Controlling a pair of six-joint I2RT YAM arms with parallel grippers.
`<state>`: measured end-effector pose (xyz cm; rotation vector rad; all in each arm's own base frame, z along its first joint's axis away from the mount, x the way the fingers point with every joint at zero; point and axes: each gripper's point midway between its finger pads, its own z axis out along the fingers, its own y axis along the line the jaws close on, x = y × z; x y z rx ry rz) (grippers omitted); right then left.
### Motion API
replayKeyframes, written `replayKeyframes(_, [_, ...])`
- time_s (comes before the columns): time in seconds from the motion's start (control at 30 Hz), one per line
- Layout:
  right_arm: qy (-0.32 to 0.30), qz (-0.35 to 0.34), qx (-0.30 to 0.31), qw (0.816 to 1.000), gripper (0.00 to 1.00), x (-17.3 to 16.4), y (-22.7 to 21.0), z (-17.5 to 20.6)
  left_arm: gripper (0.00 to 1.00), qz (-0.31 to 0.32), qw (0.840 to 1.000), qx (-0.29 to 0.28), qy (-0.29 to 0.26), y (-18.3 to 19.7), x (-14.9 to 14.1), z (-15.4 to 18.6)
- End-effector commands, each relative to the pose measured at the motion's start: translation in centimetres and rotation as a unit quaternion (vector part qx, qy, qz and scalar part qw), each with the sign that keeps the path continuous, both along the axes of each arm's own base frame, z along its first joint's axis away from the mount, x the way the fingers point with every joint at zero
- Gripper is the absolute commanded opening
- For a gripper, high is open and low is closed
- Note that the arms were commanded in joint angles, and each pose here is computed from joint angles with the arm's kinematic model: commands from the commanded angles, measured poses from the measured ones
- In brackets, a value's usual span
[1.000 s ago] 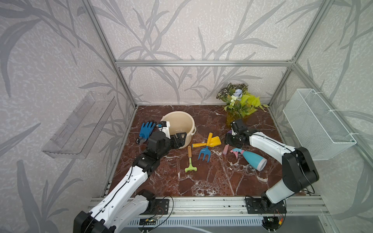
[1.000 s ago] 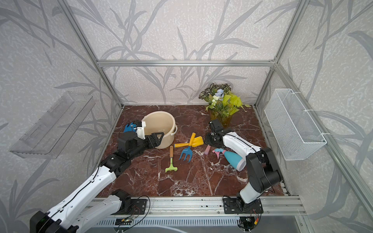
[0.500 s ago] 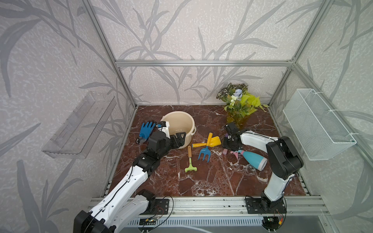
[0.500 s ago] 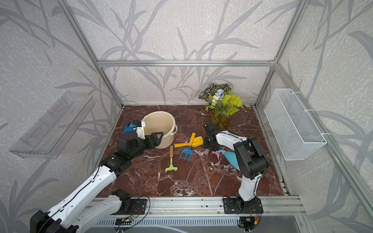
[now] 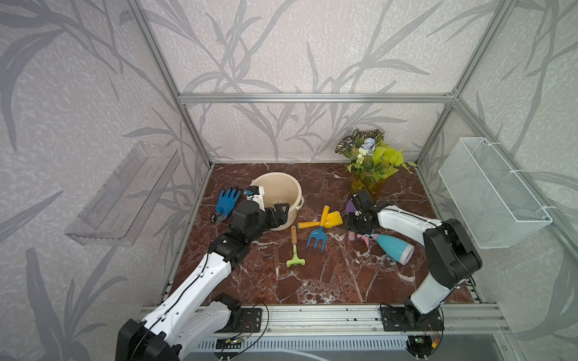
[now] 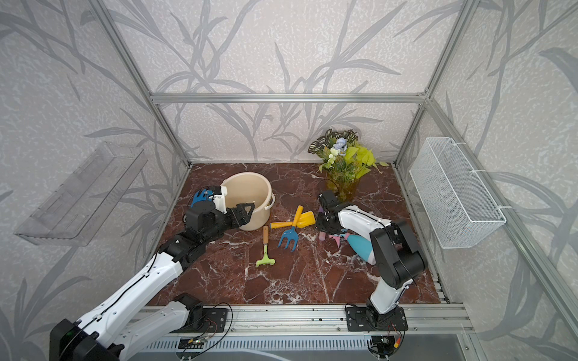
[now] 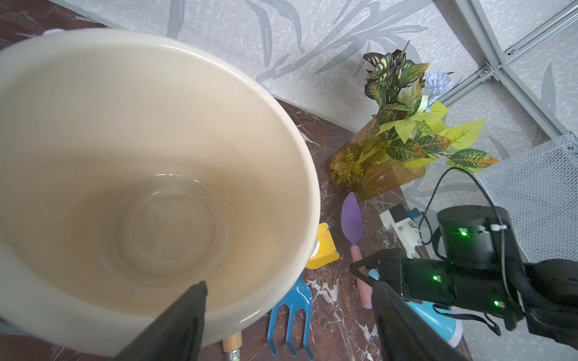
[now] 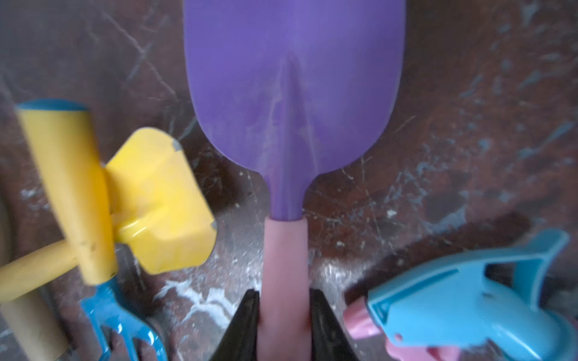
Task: Organize the gardening tools
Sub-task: Pick up the gardening tool from the center of the board.
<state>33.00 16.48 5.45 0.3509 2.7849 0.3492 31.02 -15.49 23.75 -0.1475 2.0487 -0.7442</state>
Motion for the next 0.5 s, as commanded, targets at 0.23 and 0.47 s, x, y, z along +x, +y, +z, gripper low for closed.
replayKeyframes(0.23, [-0.173, 0.203, 0.021, 0.964, 0.09, -4.0, 5.3, 10.6, 0.76, -0.085, 0.994, -0.033, -0.054, -3.4, 0.4, 6.2])
replayKeyframes(0.47, [-0.27, 0.318, 0.049, 0.908, 0.09, -7.5, 10.0, 16.3, 0.83, -0.149, 0.985, -0.056, -0.067, -6.2, 0.1, 8.5])
